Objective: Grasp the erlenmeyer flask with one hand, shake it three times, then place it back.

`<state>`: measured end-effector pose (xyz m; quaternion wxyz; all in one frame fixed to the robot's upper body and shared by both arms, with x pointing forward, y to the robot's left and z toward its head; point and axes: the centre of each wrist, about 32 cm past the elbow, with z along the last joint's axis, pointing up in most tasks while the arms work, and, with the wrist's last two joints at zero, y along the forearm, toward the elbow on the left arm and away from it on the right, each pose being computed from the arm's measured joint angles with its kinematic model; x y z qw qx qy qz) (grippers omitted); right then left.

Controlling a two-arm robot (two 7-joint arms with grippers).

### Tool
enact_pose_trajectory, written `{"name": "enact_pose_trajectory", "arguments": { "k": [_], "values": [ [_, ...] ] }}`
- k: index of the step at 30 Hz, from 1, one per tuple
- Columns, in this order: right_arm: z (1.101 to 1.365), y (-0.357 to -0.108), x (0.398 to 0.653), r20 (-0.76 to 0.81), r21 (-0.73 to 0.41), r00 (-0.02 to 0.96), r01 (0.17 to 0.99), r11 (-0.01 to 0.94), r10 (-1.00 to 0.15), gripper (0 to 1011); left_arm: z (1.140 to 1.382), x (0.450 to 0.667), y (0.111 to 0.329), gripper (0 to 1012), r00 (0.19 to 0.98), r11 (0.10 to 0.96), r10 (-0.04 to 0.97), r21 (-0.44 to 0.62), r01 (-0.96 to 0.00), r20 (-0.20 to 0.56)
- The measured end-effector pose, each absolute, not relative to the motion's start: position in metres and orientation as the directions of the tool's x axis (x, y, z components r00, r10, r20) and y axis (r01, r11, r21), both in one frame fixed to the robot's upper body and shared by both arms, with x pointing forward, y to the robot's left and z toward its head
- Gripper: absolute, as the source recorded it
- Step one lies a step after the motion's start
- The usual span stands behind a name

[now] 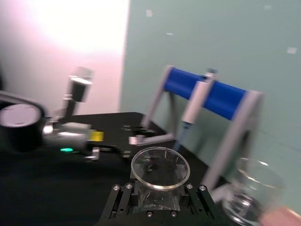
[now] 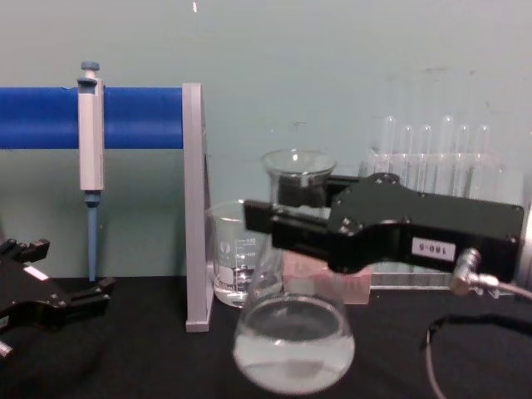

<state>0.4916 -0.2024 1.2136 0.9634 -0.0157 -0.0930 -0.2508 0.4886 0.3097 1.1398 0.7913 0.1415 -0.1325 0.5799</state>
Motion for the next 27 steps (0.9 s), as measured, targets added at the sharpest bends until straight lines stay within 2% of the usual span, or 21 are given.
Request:
{"name": "enact_pose_trajectory", "arguments": {
  "k": [12,27],
  "values": [
    [1.213,-0.21,0.504,0.177,0.035,0.73,0.666,0.745,-0.66,456,1.14,0.489,0.31,1001,0.292,0.287,0.88,0.07,-0.955,0.374],
    [1.212,-0.227,0.513,0.166,0.046,0.572,0.809,0.585,-0.803,456,1.14,0.489,0.31,1001,0.292,0.287,0.88,0.07,-0.955,0.374]
  ]
}}
